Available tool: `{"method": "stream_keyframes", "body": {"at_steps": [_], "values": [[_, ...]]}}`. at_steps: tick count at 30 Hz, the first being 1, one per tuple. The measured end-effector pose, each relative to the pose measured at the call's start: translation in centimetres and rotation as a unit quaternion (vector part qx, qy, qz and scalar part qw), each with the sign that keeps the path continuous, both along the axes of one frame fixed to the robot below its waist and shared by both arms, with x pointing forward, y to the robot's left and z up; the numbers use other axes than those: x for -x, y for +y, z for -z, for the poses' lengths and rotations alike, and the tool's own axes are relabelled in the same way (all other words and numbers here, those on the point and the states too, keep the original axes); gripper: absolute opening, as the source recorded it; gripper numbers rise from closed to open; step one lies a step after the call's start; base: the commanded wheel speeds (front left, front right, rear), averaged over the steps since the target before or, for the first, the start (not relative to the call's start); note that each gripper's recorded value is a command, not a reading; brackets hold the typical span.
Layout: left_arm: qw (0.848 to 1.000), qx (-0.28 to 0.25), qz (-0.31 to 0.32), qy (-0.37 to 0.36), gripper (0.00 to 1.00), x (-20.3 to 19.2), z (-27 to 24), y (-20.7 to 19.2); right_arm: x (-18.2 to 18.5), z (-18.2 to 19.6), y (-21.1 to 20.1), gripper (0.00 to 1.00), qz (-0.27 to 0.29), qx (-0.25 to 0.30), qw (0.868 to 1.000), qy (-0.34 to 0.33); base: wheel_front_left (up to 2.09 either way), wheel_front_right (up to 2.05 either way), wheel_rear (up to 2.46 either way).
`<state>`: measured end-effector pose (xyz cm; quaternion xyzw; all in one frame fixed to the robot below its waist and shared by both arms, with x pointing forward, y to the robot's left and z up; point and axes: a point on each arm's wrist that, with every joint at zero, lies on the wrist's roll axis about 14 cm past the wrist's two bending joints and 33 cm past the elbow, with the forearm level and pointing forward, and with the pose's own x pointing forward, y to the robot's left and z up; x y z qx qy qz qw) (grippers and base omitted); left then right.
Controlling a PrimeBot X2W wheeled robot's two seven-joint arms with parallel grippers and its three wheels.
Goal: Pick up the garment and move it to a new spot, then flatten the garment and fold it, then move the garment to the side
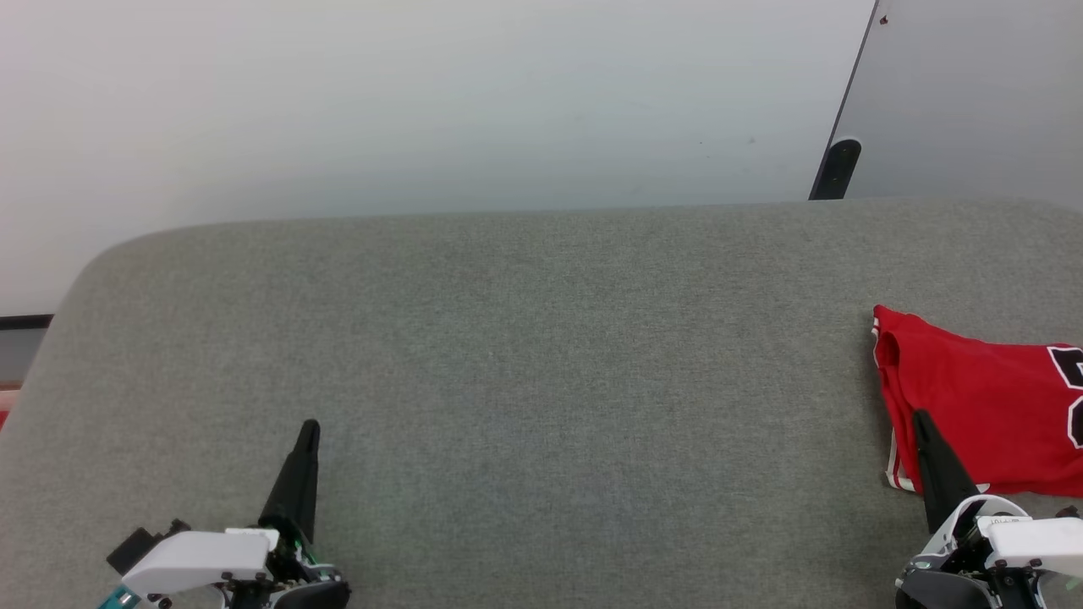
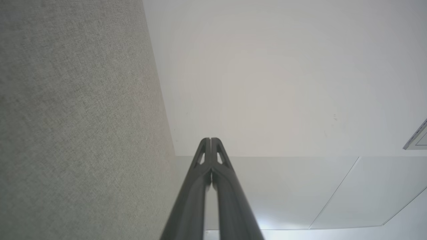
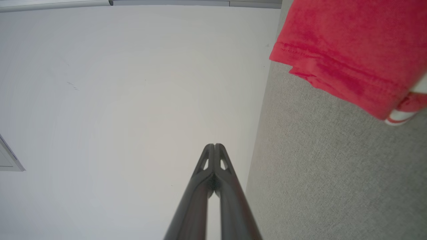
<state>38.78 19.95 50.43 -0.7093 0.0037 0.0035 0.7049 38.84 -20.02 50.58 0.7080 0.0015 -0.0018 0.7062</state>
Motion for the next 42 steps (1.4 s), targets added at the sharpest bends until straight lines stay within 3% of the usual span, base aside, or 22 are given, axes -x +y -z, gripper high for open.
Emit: {"method": "stream_keyframes", "body": {"at_steps": [42], "values": [[1.000,0.000,0.000,0.000,0.00,0.00,0.00,0.00,0.00,0.00,0.00,0.00,0.000,0.000,1.000,0.000,0.00,0.00,0.00]]}}
